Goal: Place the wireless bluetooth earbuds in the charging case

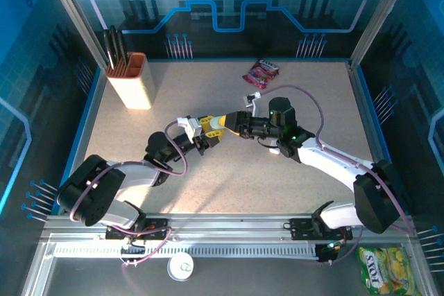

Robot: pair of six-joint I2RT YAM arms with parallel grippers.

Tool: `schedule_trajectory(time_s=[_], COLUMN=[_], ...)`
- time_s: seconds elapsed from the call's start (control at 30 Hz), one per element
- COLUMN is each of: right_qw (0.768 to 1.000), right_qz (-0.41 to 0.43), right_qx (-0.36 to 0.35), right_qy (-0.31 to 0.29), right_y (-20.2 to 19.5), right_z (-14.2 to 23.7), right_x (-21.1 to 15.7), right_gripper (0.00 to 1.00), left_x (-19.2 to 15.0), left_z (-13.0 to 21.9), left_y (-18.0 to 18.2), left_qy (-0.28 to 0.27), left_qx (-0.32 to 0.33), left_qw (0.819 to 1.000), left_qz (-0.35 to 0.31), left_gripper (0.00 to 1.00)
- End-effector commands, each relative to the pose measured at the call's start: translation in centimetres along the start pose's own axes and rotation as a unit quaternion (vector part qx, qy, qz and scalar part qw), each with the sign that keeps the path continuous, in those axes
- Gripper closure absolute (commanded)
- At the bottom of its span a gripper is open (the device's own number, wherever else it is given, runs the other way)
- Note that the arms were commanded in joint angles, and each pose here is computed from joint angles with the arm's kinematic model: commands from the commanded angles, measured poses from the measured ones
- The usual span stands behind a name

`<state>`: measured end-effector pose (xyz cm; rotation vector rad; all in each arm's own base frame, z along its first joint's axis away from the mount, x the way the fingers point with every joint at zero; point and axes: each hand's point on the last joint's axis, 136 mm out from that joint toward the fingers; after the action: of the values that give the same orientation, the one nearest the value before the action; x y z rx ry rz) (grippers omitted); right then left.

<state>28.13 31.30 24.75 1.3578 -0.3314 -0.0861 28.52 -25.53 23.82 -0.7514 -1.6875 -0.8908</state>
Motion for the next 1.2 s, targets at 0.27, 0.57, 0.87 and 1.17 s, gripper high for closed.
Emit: schedule_trajectory(time_s=[0.27,0.57,0.87,1.17], right_qw=[1.000,0.998,0.976,0.959], right_qz=[-0.005,0.008,0.024,-0.011], right_qx=[0.004,-0.038,-0.195,-0.270], right_qy=[-0.002,-0.048,-0.091,-0.081], right_y=[0.1,-1.9,-9.5,-16.1], right_z=[0.1,1.6,4.5,5.3], right_x=[0.1,1.9,2.7,1.1], right_gripper=[0.80,0.81,0.81,0.80], left_x=[0.9,-0.5,-3.6,-6.1], left_z=[0.1,1.1,4.0,5.1], left_y=[-0.5,-0.7,-1.7,-5.2], left_qy=[-0.017,0.002,0.056,0.173], left_qx=[-0.008,0.001,-0.023,-0.138], left_qw=[1.000,1.000,0.998,0.974], left_qz=[-0.011,-0.018,0.008,0.051], left_gripper=[0.58,0.17,0.01,0.01])
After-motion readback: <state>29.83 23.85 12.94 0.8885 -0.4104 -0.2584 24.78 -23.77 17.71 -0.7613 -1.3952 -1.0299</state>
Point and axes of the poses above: each hand's point on the last joint's axis, 136 mm out from that joint toward the fingers, its own z axis back along the fingers, its own y axis along the line the jaws close on, x = y × z, and after that the axes turned 11 degrees about -z, right-handed
